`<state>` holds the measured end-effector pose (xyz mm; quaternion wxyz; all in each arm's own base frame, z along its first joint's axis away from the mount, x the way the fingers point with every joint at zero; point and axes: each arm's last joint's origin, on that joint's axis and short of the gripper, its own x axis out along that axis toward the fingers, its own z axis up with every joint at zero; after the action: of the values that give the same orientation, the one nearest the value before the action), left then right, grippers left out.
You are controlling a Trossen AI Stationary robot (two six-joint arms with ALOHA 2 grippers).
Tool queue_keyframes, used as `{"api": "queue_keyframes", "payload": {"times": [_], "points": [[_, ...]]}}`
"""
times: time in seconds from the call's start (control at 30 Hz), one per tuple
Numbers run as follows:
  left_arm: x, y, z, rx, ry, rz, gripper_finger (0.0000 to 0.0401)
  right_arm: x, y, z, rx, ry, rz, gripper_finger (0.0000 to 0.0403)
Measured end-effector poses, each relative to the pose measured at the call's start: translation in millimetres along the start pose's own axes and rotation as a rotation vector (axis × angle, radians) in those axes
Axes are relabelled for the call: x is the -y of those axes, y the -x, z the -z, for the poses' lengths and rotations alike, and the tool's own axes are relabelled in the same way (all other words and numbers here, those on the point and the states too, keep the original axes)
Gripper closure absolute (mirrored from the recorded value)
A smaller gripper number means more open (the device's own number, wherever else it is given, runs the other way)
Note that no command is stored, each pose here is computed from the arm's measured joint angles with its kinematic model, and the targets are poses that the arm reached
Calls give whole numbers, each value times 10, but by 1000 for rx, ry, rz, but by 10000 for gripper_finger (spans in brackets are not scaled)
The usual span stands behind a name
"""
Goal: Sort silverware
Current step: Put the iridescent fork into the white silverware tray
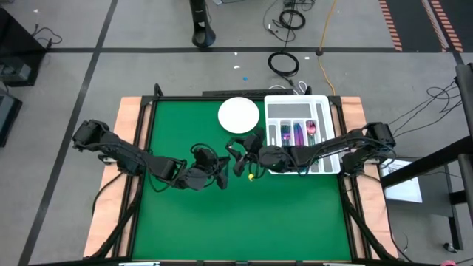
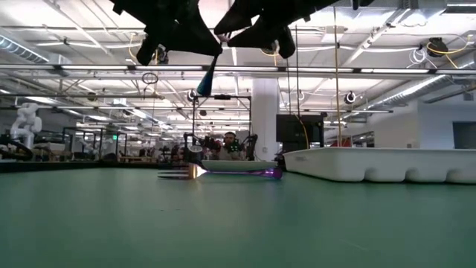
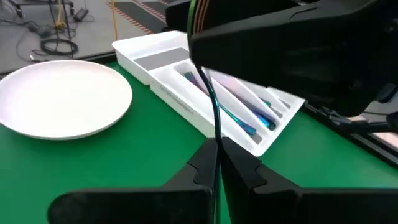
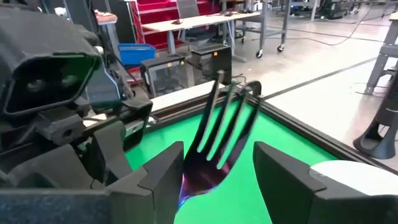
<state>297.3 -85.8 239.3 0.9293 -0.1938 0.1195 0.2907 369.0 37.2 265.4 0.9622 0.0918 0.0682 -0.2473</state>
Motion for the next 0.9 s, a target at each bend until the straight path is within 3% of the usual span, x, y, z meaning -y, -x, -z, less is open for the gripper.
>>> {"api": "queue_keyframes", "payload": {"times": [0.2,0.33,0.5,0.9], "points": [[-3,-1,-3,4,-22,-5,384,-4,-4,3,-7,-9,-23,246],[-1,1,-2,4,-24,-4,384,-35,-1,-23,4,-13,-106,306],[0,1,3,-7,-32,6,383,-52,8,-26,9,18,-120,393],[8,20,26,-24,-86,16,382,-33,68,-68,-24,21,-143,402]]}}
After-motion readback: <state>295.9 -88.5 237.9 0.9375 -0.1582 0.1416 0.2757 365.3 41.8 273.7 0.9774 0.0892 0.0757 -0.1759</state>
